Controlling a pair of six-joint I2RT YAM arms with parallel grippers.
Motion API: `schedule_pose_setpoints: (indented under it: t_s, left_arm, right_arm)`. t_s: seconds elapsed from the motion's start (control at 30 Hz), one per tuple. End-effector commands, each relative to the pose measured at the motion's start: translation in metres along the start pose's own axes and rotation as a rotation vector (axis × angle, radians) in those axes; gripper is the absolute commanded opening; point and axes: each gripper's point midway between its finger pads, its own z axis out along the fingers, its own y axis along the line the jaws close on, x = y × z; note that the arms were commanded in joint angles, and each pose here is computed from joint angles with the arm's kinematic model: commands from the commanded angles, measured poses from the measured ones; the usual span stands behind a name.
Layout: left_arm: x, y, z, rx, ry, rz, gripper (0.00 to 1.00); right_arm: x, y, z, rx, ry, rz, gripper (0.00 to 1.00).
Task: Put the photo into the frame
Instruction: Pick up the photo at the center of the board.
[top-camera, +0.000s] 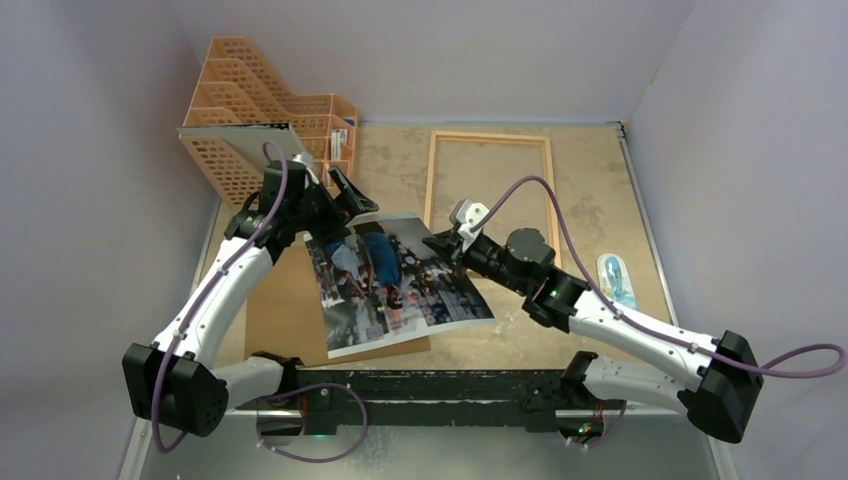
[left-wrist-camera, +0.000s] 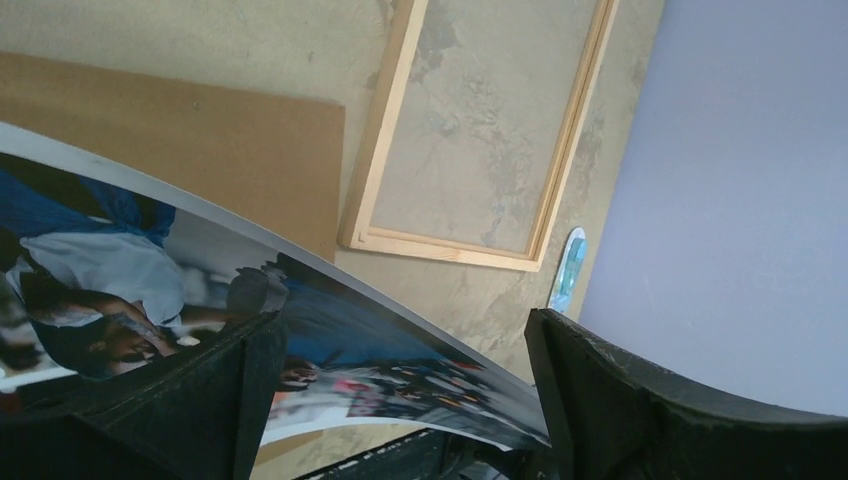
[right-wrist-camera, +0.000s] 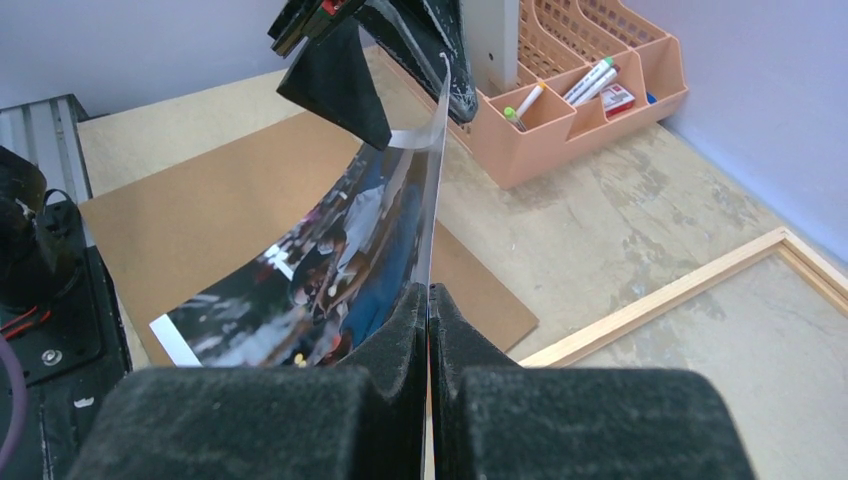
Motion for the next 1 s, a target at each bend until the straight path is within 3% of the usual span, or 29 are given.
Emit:
schedule_pose_setpoints:
  t_s: [0.0, 0.2, 0.3, 0.47, 0.53, 0.8, 0.87, 0.9, 0.97]
  left_arm:
    - [0.009, 0.003, -0.004, -0.011, 0.057, -0.153, 0.96]
    - [0.005, -0.005, -0.005, 0.028, 0.023, -0.339, 0.98]
    - [0.000, -0.012, -0.006, 0.072, -0.010, -0.396, 0.89]
    - [0.003, -0.011, -0.002, 0.062, 0.018, -0.430, 0.42]
    - [0.005, -0.011, -0.001, 0.057, 0.034, -0.435, 0.29]
    - [0.003, -0.016, -0.007, 0.063, 0.029, -0.417, 0.00]
    - [0.003, -0.018, -0.008, 0.071, 0.031, -0.415, 0.00]
    - [0.003, -0.019, -0.008, 0.073, 0.032, -0.415, 0.00]
    - [0.001, -0.022, -0.010, 0.087, 0.030, -0.410, 0.00]
  right_arm:
    - [-0.025, 0.001, -0.010, 0.005, -0.115, -0.049, 0.00]
    - [-0.037, 0.006, -0.021, -0.011, -0.198, -0.095, 0.00]
    - [-0.044, 0.009, -0.027, -0.018, -0.236, -0.106, 0.00]
    - [-0.048, 0.007, -0.030, -0.004, -0.251, -0.108, 0.00]
    - [-0.046, 0.006, -0.030, 0.000, -0.246, -0.107, 0.00]
    - [-0.048, 0.003, -0.031, 0.018, -0.245, -0.108, 0.00]
    - [-0.048, 0.001, -0.032, 0.029, -0.243, -0.103, 0.00]
    - [-0.049, 0.000, -0.032, 0.035, -0.243, -0.095, 0.03]
    - [-0.050, -0.002, -0.032, 0.047, -0.232, -0.077, 0.28]
